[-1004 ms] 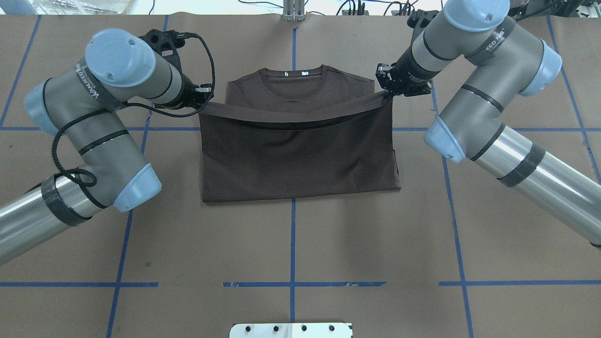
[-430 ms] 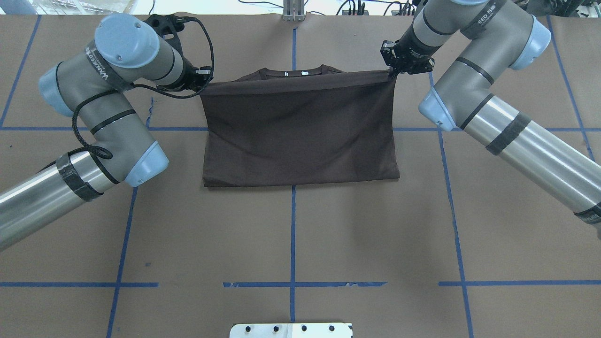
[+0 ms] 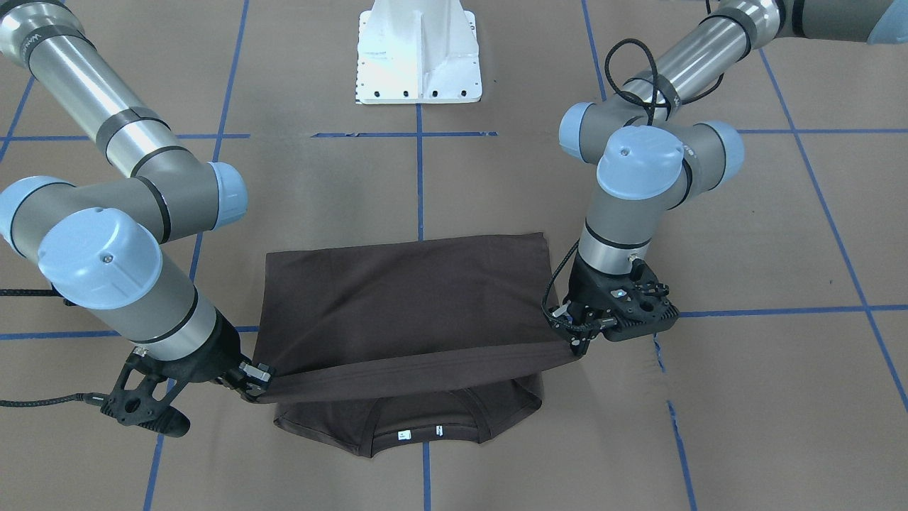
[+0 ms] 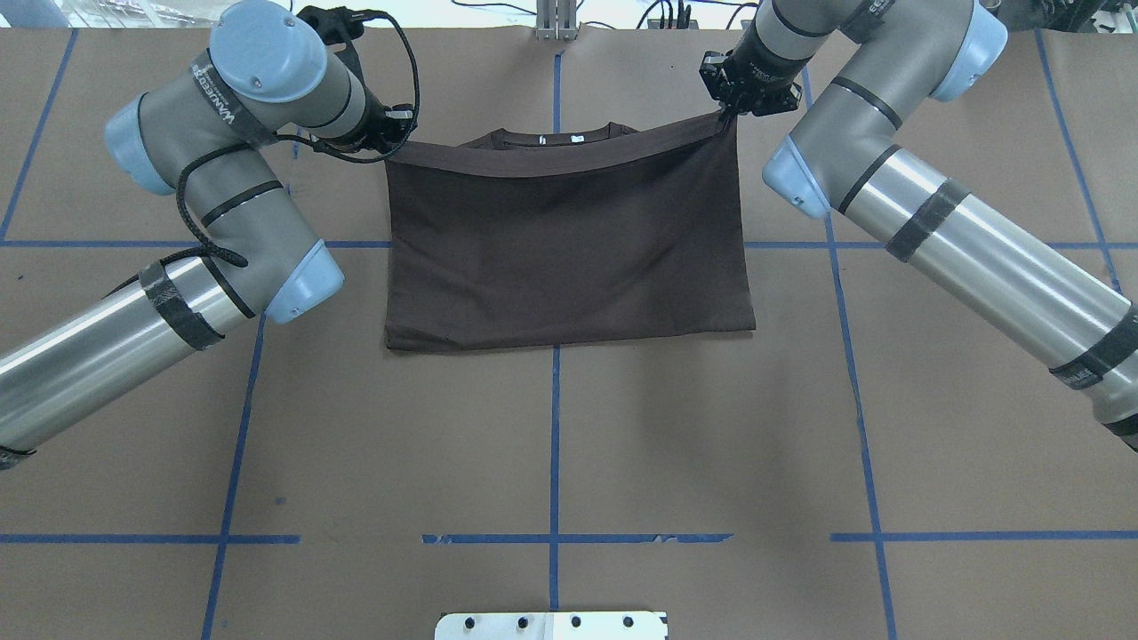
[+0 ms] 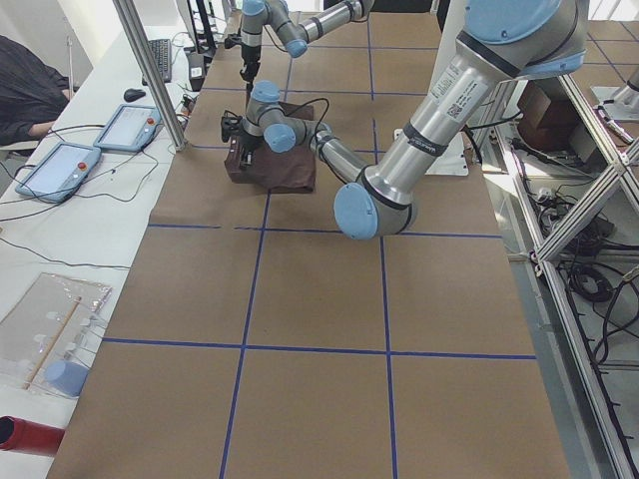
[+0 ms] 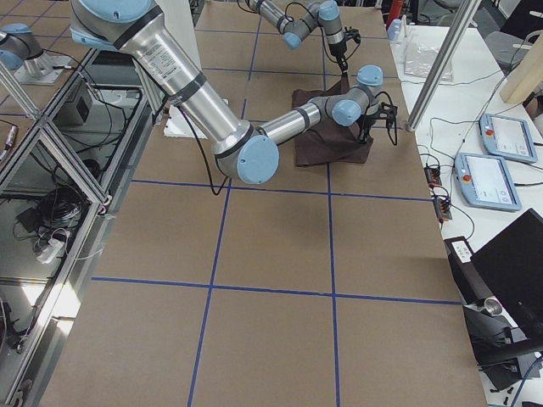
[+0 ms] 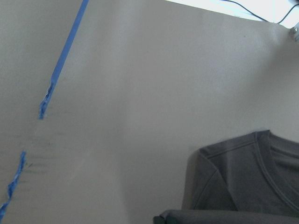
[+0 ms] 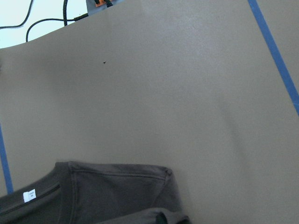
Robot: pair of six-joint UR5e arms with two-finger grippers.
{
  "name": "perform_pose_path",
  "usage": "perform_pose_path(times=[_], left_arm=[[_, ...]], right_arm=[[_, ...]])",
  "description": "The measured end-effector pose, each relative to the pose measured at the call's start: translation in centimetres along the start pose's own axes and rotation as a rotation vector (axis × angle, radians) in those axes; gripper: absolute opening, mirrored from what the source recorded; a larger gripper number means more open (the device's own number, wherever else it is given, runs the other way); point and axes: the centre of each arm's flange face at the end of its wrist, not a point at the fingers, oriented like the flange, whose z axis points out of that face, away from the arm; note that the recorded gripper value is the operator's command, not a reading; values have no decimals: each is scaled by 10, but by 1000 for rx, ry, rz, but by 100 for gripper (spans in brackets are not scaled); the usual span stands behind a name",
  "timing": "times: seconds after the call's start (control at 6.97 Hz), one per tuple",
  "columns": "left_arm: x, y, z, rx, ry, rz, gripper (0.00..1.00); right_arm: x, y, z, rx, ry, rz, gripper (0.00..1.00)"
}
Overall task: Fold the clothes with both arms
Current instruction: 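Lay the hem down beside the collar and open both grippers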
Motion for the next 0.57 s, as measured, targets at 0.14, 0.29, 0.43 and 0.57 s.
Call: perform_pose_path(times=[0.14, 0.29, 0.43, 0.57], left_arm=[[-3, -7, 9, 7, -1, -7, 0], [-4, -13, 16, 12, -2, -11, 0], [-3, -15, 19, 15, -2, -12, 0], [1, -17, 18, 17, 3, -14, 0]], right_arm=[[1, -3, 4, 9, 11, 4, 0], [0, -5, 6, 14, 17, 6, 0], [-2, -5, 6, 16, 19, 5, 0], [-5, -4, 6, 16, 17, 3, 0]])
